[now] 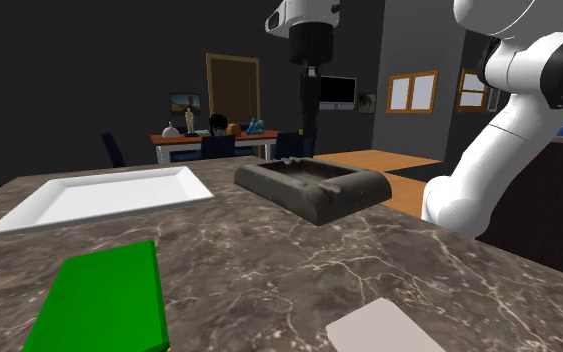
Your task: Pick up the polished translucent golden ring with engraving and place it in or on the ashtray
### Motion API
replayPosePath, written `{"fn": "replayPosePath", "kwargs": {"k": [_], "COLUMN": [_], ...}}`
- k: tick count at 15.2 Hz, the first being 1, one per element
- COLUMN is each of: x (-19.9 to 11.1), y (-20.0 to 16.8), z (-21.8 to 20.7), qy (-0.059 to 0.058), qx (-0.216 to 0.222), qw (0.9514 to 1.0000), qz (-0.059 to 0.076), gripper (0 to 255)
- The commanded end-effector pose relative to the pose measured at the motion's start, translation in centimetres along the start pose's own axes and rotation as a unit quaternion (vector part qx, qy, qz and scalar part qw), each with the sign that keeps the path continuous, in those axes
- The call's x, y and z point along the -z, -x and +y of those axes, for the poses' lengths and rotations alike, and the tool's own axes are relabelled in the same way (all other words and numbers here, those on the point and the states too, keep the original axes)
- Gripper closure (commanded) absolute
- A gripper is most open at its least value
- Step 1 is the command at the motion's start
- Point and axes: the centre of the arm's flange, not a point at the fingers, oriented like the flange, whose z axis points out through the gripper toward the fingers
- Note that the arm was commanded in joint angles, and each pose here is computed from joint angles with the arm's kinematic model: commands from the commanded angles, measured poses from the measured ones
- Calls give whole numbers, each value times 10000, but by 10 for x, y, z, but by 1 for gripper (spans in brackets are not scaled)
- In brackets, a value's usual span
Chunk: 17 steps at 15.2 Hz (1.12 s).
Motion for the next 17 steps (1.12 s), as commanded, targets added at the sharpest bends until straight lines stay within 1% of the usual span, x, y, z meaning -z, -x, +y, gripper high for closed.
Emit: {"fn": "replayPosePath", "kwargs": {"k": [1, 11, 17], "x": [-10, -63, -63], "y": [1, 1, 1], "z": [-2, -2, -2], "qy": [-2, -2, -2], "qx": [-3, -3, -3], "qw": [10000, 10000, 10000], "qz": [0, 0, 0], "gripper": [255, 255, 255]}}
